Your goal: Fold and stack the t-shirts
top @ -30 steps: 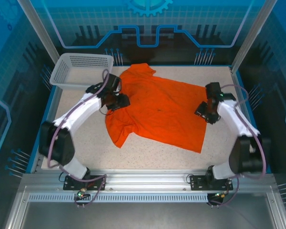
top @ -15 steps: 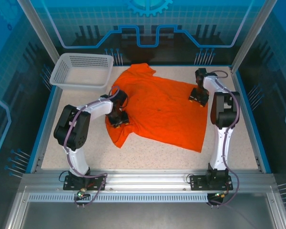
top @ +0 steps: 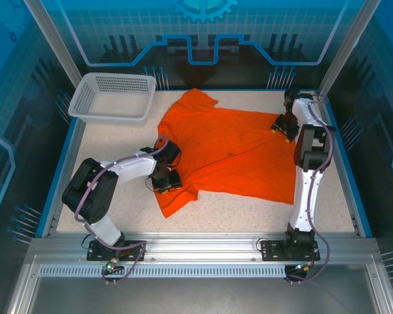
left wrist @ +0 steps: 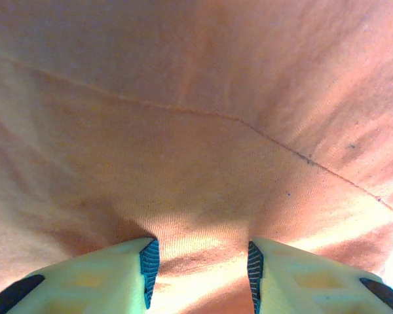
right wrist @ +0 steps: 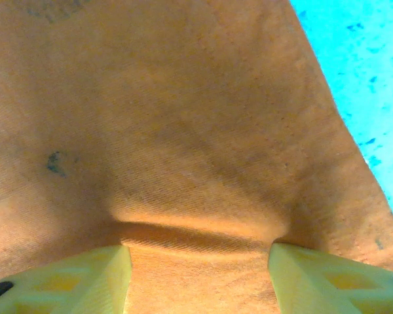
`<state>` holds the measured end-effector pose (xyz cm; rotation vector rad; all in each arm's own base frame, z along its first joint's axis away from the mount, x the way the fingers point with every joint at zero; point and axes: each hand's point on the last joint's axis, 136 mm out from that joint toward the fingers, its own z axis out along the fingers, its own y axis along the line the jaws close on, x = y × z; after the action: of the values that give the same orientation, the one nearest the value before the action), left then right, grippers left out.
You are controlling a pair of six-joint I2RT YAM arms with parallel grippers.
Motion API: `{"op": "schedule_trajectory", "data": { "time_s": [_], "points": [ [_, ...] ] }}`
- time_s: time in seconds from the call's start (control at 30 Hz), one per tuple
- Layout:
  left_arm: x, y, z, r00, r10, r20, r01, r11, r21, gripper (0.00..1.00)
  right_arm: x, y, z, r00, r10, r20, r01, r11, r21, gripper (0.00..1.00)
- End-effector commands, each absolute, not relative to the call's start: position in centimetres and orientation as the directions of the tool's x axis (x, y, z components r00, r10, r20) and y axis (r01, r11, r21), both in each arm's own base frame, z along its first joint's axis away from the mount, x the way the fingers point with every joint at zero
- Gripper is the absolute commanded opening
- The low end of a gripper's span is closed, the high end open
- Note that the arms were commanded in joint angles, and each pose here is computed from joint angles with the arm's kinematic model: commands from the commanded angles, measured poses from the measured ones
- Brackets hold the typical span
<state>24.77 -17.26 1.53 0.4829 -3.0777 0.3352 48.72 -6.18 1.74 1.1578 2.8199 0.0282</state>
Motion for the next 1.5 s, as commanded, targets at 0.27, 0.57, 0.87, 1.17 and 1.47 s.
{"op": "schedule_trajectory", "data": {
  "time_s": [0.27, 0.57, 0.87, 1.17, 1.47],
  "points": [
    [26.3, -14.2, 12.6, -0.867, -0.497, -0.043, -0.474, 0.847, -0.241, 0.58, 50.5, -3.4, 8.1, -0.685, 0.710, -0.163, 0.658, 0.699, 0.282, 0.73],
    [38.9, -12.4, 11.5, -0.785, -0.593, -0.181, -0.515, 0.786, -0.342, 0.46, 41.2, -0.2, 12.2, -0.701, 0.681, -0.211, 0.643, 0.732, 0.227, 0.74],
    [43.0, -13.2, 5.1, -0.856, -0.501, -0.128, -0.455, 0.847, -0.276, 0.45, 27.4, -0.2, 8.5, -0.710, 0.701, -0.064, 0.683, 0.709, 0.176, 0.73],
    [40.8, -10.8, -0.1, -0.869, -0.490, -0.068, -0.480, 0.869, -0.120, 0.45, 25.0, -1.8, 3.3, -0.692, 0.715, 0.098, 0.722, 0.687, 0.082, 0.72],
    [35.8, -7.7, -0.9, -0.812, -0.581, -0.046, -0.578, 0.813, -0.071, 0.45, 24.8, -2.8, 1.4, -0.668, 0.730, 0.145, 0.744, 0.663, 0.085, 0.71]
  ]
}}
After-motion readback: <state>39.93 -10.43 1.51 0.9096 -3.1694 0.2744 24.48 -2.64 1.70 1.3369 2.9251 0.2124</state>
